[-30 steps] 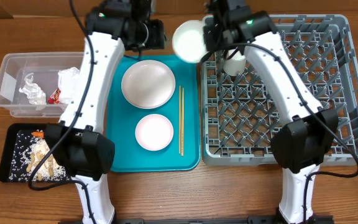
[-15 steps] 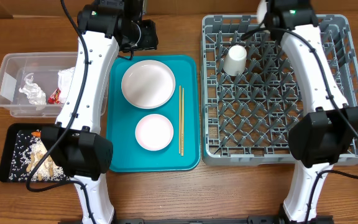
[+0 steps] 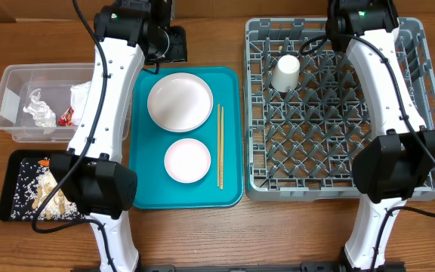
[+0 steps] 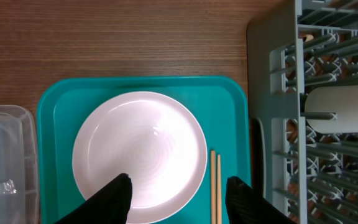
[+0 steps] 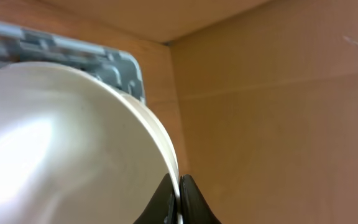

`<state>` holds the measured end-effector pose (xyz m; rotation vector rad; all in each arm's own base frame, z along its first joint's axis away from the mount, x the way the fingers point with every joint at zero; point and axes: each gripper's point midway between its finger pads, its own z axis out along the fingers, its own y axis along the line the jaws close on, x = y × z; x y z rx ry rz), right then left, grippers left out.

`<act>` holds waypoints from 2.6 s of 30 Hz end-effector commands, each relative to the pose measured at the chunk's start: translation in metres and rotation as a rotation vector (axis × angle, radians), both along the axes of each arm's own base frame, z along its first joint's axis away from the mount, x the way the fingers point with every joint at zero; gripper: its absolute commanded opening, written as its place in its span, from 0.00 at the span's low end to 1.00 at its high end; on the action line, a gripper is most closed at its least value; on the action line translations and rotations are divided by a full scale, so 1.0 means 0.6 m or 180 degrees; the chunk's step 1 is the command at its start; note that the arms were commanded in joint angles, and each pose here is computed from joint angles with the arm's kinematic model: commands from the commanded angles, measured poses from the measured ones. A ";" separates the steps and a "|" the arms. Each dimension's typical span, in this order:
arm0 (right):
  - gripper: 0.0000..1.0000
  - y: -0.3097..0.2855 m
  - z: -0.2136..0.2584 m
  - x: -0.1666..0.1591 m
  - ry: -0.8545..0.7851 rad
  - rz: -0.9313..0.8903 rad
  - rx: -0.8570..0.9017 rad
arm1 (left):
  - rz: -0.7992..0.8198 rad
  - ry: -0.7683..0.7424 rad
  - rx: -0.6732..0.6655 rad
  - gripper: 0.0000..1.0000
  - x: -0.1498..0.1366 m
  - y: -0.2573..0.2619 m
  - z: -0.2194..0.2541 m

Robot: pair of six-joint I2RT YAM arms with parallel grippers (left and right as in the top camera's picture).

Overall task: Sort waste into correct bins and load items into the dishwasher
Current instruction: 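Lower the bowl into the rack's back row with the right gripper, then release the bowl and raise the right gripper from the rack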

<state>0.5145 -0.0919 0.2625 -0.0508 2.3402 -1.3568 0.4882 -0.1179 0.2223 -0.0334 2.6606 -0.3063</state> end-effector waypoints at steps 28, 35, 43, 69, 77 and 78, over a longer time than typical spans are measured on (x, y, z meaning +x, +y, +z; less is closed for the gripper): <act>0.04 0.043 -0.079 -0.018 0.0484 0.0155 -0.0354 | -0.0016 -0.0190 0.0068 0.51 0.002 0.007 0.033; 0.04 0.043 -0.067 0.004 0.0902 0.0490 -0.0656 | -0.0016 -0.0182 0.0070 0.51 0.002 0.007 0.033; 0.04 0.061 -0.077 0.013 0.1165 0.0776 -0.0686 | -0.0016 -0.0182 0.0072 0.52 0.002 0.007 0.033; 0.04 0.003 -0.072 0.032 0.1179 0.0798 -0.0665 | 0.0003 -0.0143 0.0160 0.52 -0.003 0.015 0.028; 0.04 -0.007 -0.080 0.029 0.1154 0.0773 -0.0558 | 0.0003 -0.0134 0.0162 0.52 -0.004 0.015 0.028; 0.04 -0.005 -0.086 0.027 0.1165 0.0791 -0.0509 | 0.0002 -0.0129 0.0163 0.52 -0.004 0.015 0.028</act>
